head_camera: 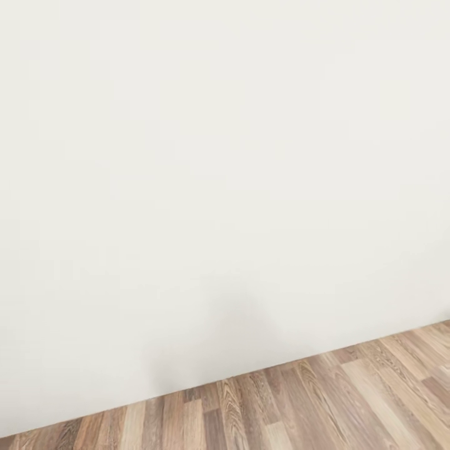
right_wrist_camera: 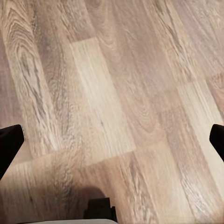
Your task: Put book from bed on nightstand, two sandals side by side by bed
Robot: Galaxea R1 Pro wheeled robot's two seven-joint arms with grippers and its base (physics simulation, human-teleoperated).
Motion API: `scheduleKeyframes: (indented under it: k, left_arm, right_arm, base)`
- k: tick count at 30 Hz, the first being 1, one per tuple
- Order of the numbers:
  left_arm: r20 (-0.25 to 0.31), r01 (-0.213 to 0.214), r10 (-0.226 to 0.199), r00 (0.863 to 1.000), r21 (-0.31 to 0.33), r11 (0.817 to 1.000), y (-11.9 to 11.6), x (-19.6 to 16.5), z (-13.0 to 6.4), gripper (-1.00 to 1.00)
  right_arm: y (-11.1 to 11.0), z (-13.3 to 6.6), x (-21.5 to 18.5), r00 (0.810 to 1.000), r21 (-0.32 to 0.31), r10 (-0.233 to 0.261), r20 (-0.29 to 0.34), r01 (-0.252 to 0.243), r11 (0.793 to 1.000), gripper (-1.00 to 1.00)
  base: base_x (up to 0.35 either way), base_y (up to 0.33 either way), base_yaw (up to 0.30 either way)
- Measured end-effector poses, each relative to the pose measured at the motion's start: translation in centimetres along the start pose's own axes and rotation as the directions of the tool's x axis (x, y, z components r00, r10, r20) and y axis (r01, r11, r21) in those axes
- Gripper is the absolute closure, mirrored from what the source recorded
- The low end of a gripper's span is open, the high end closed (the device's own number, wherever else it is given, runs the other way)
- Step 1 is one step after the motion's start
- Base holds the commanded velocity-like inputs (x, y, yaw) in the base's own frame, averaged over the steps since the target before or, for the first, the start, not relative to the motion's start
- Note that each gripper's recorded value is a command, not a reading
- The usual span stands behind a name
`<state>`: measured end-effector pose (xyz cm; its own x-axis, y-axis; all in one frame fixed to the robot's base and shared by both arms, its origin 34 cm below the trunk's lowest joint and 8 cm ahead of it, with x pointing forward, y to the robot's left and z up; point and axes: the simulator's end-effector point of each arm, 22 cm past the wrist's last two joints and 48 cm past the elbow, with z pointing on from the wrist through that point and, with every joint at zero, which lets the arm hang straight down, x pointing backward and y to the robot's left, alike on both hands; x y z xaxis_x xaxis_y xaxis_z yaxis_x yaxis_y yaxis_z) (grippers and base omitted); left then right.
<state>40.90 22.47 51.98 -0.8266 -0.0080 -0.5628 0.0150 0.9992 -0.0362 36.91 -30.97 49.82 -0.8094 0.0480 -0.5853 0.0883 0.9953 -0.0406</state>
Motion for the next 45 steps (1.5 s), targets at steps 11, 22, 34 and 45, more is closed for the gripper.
scheduleKeyframes:
  k: [11,22,34,45]
  left_arm:
    - [0.000,0.000,0.000,1.000,0.000,1.000,0.00,0.00,0.00,-1.00]
    - [0.000,0.000,0.000,1.000,0.000,1.000,0.00,0.00,0.00,-1.00]
    - [0.000,0.000,0.000,1.000,0.000,1.000,0.00,0.00,0.00,-1.00]
    - [0.000,0.000,0.000,1.000,0.000,1.000,0.00,0.00,0.00,-1.00]
  right_arm:
    - [0.00,0.00,0.00,1.000,0.000,0.000,0.000,0.000,1.000,-1.00]
    - [0.01,0.00,0.00,1.000,0.000,0.000,0.000,0.000,1.000,-1.00]
    - [0.01,0.00,0.00,1.000,0.000,0.000,0.000,0.000,1.000,-1.00]
    - [0.01,0.00,0.00,1.000,0.000,0.000,0.000,0.000,1.000,-1.00]
  base:
    - [0.000,0.000,0.273]
    - [0.000,0.000,0.275]
    - [0.000,0.000,0.276]
    - [0.000,0.000,0.280]
